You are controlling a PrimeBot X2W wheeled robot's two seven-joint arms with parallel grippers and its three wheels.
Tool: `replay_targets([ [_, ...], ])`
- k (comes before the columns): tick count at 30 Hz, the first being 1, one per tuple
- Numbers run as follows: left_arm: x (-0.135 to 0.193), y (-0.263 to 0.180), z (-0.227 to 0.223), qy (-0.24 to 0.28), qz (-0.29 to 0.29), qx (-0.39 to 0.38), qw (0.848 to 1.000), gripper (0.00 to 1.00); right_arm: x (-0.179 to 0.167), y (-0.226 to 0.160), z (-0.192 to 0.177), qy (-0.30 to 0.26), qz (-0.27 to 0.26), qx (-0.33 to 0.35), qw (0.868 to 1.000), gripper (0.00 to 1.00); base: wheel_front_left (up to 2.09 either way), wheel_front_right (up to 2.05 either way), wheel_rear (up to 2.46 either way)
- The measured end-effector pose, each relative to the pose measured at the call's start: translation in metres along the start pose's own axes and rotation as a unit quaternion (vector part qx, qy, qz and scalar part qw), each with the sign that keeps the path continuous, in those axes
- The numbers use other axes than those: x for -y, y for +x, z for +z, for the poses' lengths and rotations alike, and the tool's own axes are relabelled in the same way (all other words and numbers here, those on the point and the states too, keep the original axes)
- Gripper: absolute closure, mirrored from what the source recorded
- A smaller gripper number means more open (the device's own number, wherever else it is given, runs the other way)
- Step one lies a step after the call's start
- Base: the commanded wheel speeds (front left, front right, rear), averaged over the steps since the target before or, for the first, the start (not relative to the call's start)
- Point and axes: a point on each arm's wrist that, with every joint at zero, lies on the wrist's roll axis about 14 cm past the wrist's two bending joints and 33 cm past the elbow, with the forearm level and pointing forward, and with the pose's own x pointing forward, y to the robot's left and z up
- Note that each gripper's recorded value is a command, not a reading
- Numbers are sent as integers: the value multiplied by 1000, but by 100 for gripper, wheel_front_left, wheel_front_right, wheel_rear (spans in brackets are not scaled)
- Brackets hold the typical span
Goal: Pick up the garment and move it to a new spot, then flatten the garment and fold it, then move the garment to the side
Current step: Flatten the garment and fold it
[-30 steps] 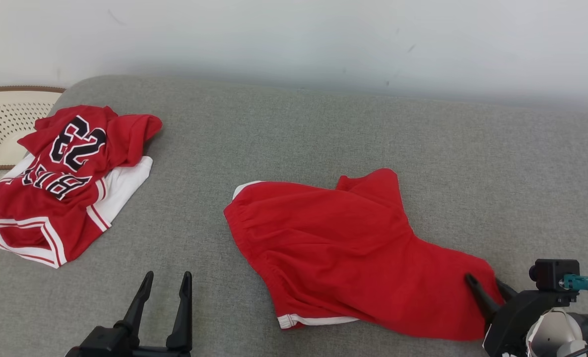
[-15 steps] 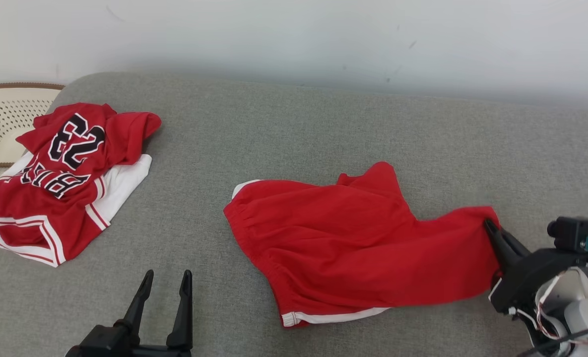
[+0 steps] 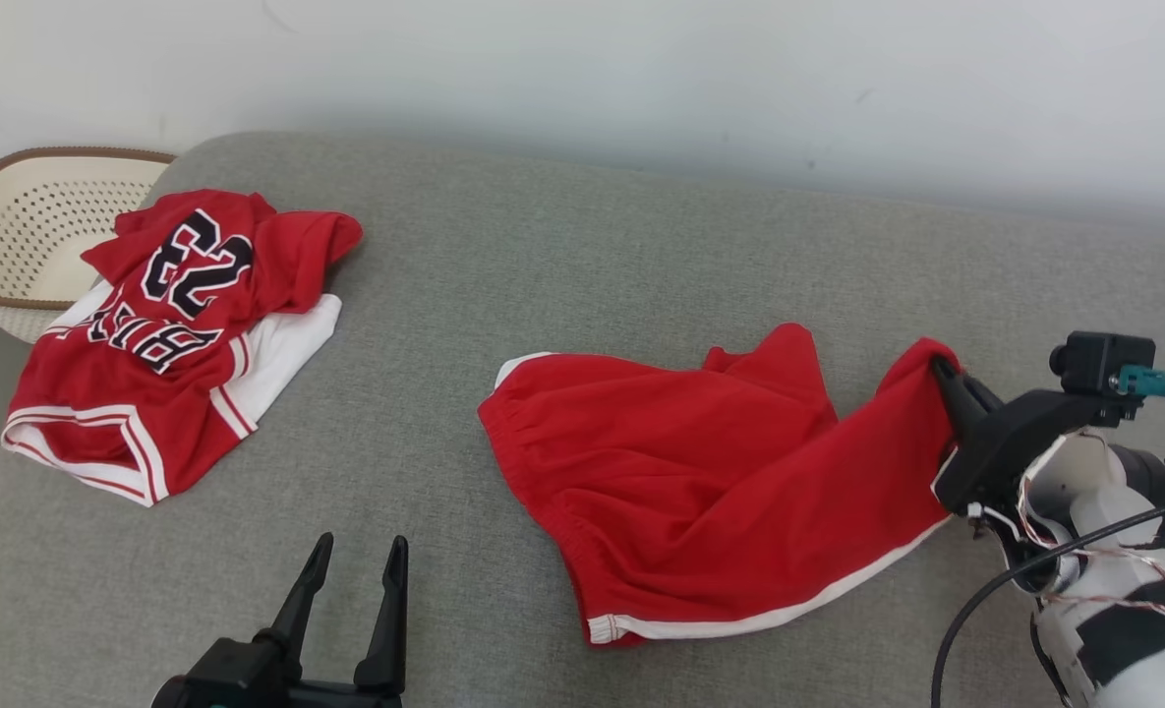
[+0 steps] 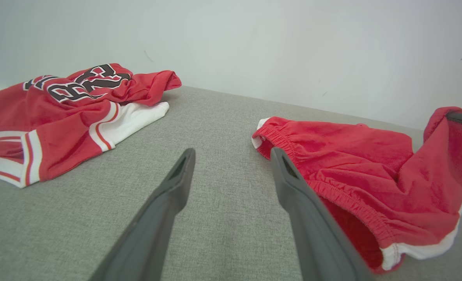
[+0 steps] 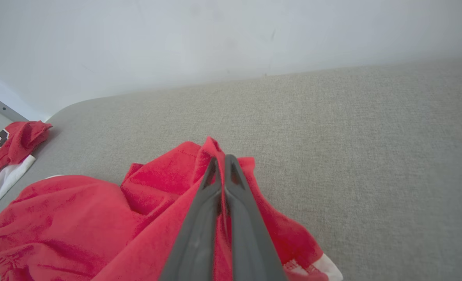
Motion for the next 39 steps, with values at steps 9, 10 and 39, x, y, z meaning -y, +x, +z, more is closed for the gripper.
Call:
replay_targets([
  [9, -1, -5, 0, 3, 1, -2, 1000, 0, -7, 25, 8, -30, -5, 33, 999, 1, 0, 0, 0],
  [10, -1, -6, 1, 3, 1, -1, 1000, 0, -8, 26, 7, -34, -5, 33, 999, 0, 0, 0, 0],
  [39, 26, 3, 4, 0, -39, 9, 999, 0, 41, -74, 25, -67, -69, 180, 979, 0, 0, 0, 0],
])
